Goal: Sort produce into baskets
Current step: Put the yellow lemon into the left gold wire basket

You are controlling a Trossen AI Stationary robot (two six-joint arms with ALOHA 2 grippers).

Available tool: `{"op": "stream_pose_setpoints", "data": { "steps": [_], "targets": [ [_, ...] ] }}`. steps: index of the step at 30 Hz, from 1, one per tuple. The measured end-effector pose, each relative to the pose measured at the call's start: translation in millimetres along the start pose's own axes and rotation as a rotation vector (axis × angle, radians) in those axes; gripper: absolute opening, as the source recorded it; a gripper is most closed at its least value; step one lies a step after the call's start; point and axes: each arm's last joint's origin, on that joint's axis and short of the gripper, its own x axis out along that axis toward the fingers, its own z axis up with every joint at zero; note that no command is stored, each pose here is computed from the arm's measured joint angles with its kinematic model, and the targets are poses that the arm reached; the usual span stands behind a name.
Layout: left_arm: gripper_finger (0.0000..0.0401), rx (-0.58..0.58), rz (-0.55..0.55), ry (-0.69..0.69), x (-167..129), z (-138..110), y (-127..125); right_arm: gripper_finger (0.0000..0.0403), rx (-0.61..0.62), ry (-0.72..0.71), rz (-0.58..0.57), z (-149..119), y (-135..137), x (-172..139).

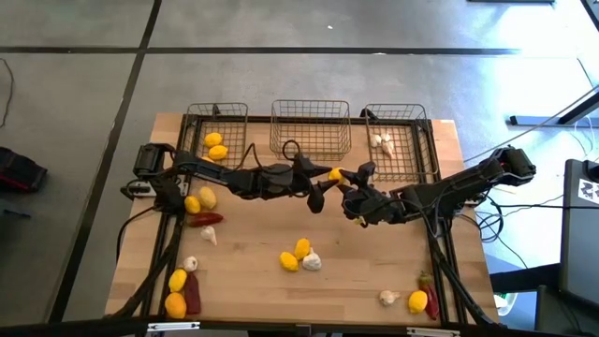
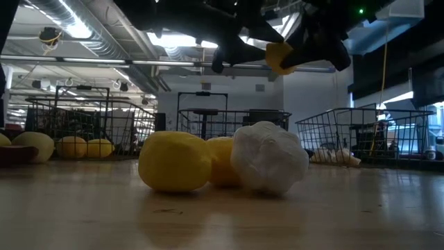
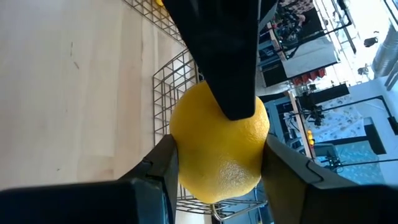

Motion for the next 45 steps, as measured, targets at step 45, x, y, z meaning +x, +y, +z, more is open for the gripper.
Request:
{"op": "stream_pose_setpoints", "data": {
  "steps": [45],
  "targets": [
    [0.0272, -0.021, -0.061, 0.081, -6, 8, 7, 0.0156, 0.002, 0.003, 0.016, 0, 1, 0]
  ]
}}
